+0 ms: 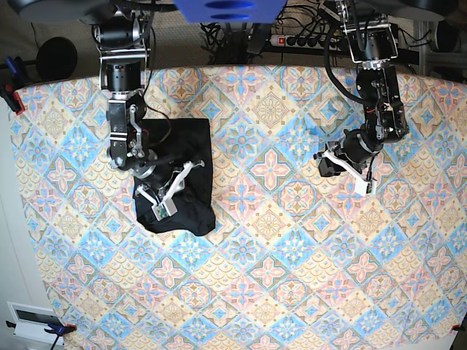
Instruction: Layout the t-shirt on the table in an organized manner, then fold the t-shirt properly
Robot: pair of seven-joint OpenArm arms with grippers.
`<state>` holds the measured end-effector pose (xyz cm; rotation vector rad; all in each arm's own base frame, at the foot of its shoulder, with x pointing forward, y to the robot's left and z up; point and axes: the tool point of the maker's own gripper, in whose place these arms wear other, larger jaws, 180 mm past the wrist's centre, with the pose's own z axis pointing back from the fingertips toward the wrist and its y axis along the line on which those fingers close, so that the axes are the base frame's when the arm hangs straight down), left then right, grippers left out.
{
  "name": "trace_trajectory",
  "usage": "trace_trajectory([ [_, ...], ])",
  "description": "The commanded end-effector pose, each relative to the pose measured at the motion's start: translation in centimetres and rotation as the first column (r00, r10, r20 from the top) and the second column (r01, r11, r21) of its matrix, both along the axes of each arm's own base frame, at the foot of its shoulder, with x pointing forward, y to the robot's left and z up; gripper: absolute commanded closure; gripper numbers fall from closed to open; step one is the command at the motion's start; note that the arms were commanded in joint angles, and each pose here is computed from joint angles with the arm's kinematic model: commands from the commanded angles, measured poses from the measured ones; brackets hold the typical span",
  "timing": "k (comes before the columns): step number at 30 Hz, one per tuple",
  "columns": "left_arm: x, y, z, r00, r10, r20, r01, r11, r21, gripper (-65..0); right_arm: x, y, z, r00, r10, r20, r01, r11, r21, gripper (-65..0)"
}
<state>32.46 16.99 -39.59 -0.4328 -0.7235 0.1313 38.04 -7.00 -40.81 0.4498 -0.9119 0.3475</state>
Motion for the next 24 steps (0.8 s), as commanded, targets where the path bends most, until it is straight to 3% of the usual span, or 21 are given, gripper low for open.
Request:
trace_trajectory([
  [1, 1.1, 0.2, 1.4, 0.999, 0.003, 0.052, -0.003, 1.000, -0.004, -10.5, 0.9, -0.3, 0.6, 1.000, 0.005, 0.014, -0.005, 1.000, -0.016, 0.0],
  [9, 1.1, 0.1, 1.6, 0.998, 0.005, 0.057, -0.004, 1.000, -0.010, -10.5, 0.1, -0.3, -1.4, 1.000, -0.021, -0.016, 0.021, 0.999, 0.025, 0.0],
  [17, 2.2, -1.4, 6.5, 0.981, -0.011, 0.192, 0.029, 0.995, -0.091, -10.5, -2.4, -0.3, -3.6, 0.997, -0.024, -0.070, 0.027, 0.999, 0.029, 0.0],
  [24, 1.6, -1.1, 9.5, 0.969, -0.039, 0.244, 0.052, 0.998, -0.044, -10.5, -1.2, 0.1, 2.5, 0.995, -0.003, 0.105, 0.002, 1.000, 0.010, 0.0],
])
